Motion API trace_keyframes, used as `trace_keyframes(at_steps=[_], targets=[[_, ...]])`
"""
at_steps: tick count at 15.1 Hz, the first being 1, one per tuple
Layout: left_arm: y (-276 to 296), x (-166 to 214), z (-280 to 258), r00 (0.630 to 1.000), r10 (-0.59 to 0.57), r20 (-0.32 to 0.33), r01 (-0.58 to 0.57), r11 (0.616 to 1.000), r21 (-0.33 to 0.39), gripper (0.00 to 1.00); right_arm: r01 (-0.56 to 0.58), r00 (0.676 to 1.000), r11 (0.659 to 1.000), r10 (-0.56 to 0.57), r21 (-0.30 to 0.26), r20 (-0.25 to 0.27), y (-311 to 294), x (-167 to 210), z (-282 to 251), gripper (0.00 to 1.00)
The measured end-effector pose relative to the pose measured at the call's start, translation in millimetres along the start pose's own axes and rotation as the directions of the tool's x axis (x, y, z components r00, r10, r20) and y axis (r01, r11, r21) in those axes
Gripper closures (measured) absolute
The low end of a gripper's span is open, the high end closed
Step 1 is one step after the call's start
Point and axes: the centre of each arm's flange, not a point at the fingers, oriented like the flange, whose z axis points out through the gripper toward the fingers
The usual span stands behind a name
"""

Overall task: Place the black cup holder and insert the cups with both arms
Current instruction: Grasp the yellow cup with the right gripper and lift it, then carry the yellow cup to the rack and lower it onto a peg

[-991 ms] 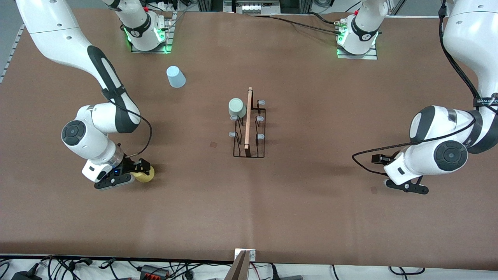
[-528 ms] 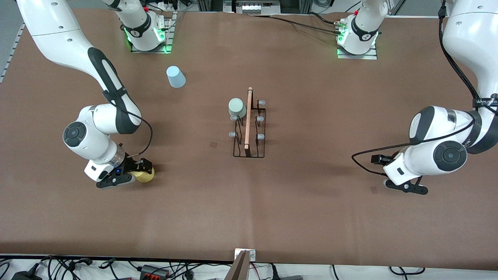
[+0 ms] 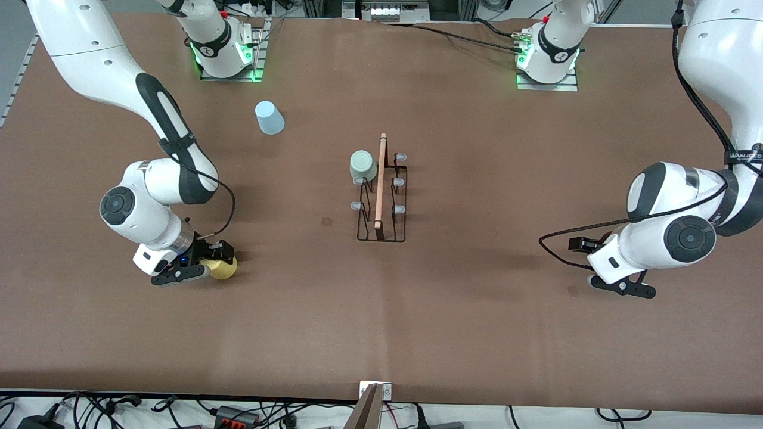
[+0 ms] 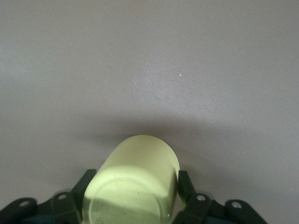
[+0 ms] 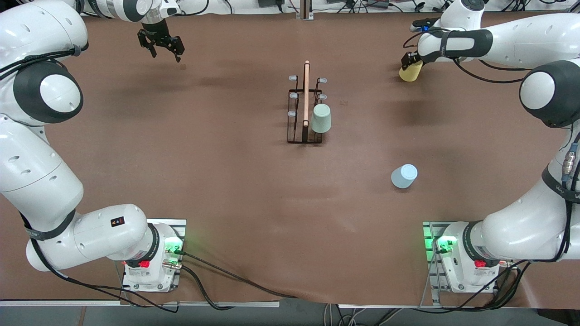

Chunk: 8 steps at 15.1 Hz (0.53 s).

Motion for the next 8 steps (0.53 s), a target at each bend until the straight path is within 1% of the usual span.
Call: trace_keyframes(at_steps=[2,4,6,8], targets=[[0.0,0.0,-0.1,1.0,0.0,0.0,0.0,1.0,0.0,0.0,0.012,1.0,1.0,-0.012,0.005,0.022,-7.3,3.7,-11.2,0.31],[0.0,0.1,-0.1,1.0,0.0,0.0,0.0,1.0,0.0,0.0,0.022,0.999,1.0,-0.022,0.011,0.047,-27.1,10.2,-37.0,0.31],[0.0,0.1,-0.3,1.0,0.0,-0.001,0.0,1.0,0.0,0.0,-0.023,0.998,1.0,0.022,0.01,0.064,-64.3,15.8,-75.6,0.31],[0.0,0.2,-0.4,1.0,0.0,-0.001,0.0,1.0,0.0,0.0,-0.106,0.992,0.994,0.107,-0.017,0.069,-129.8,15.6,-110.6,0.31]])
